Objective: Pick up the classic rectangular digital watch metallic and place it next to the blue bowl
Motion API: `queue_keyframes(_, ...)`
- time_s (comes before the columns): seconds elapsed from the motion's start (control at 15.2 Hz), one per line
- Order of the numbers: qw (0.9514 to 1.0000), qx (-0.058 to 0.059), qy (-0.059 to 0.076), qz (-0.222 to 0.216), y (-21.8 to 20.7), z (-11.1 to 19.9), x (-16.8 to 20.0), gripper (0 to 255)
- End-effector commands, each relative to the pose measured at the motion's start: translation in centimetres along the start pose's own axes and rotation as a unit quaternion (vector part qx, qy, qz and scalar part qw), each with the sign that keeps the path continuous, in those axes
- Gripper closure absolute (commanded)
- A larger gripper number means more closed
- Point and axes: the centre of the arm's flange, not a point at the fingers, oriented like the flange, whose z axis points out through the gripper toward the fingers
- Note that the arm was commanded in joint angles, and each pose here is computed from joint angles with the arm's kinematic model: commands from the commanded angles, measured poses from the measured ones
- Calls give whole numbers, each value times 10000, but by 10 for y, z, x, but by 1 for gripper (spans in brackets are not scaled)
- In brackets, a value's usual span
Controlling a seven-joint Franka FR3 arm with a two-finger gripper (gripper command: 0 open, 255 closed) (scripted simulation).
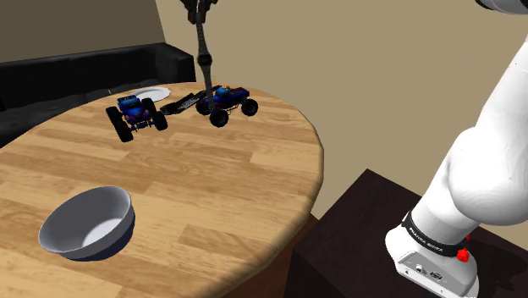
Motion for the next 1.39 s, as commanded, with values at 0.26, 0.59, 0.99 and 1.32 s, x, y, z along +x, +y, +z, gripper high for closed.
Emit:
queue_keyframes(0.26, 10000, -3, 3, 7, -76, 18, -23, 255)
queue_keyframes(0.59, 10000, -3, 3, 7, -137, 32, -41, 255)
queue_keyframes(0.99, 10000, -3, 3, 7, -212, 50, -62, 255)
queue_keyframes(1.32, 10000, -3, 3, 7, -251, 69, -78, 255)
